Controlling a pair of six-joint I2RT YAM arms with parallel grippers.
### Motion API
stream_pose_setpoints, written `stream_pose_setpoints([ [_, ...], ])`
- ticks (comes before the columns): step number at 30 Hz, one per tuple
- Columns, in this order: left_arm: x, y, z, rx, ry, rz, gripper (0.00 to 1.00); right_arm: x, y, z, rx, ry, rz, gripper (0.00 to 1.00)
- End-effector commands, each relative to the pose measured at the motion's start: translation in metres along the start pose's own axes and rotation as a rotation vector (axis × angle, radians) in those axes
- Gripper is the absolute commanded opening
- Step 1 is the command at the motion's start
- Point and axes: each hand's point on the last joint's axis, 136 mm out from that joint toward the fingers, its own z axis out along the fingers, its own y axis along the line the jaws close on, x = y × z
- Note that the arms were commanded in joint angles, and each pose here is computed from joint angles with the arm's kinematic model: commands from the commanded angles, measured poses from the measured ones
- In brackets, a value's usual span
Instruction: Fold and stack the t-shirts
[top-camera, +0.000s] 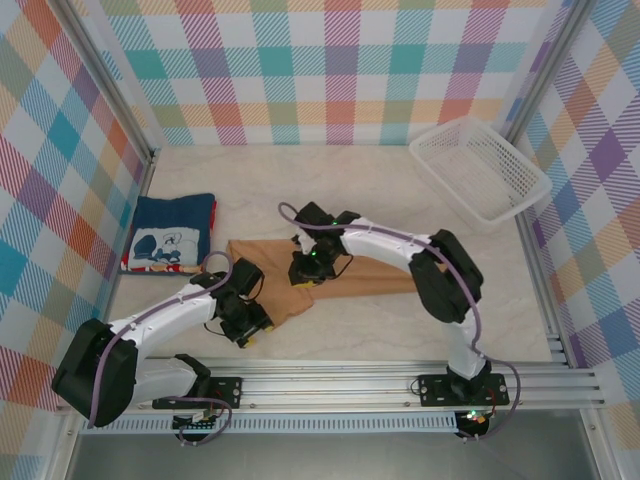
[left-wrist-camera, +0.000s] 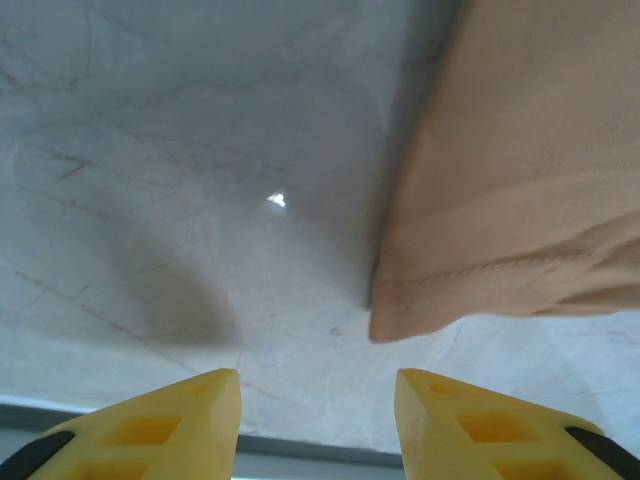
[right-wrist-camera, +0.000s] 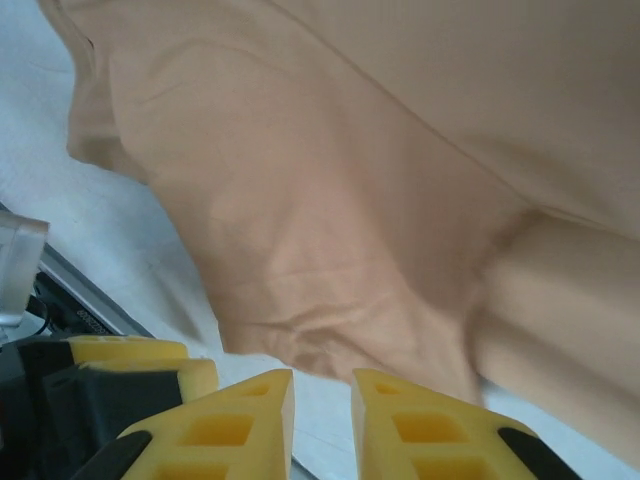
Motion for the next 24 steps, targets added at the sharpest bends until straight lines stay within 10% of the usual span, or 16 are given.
stream_pose_setpoints([
  [1, -0.015, -0.014, -0.002, 0.072, -0.074, -0.061, 0.45, -0.008, 0.005, 0.012, -0.032, 0.036, 0.005, 0.20],
  [16, -0.022, -0.015, 0.018, 0.053, -0.064, -0.124, 0.28, -0.006, -0.038, 0.042, 0.125, 0.097, 0.116, 0.18],
  [24, -0.033, -0.031, 0.008, 0.076, -0.119, -0.111, 0.00, -0.005, -0.037, 0.043, 0.118, 0.106, 0.114, 0.18],
])
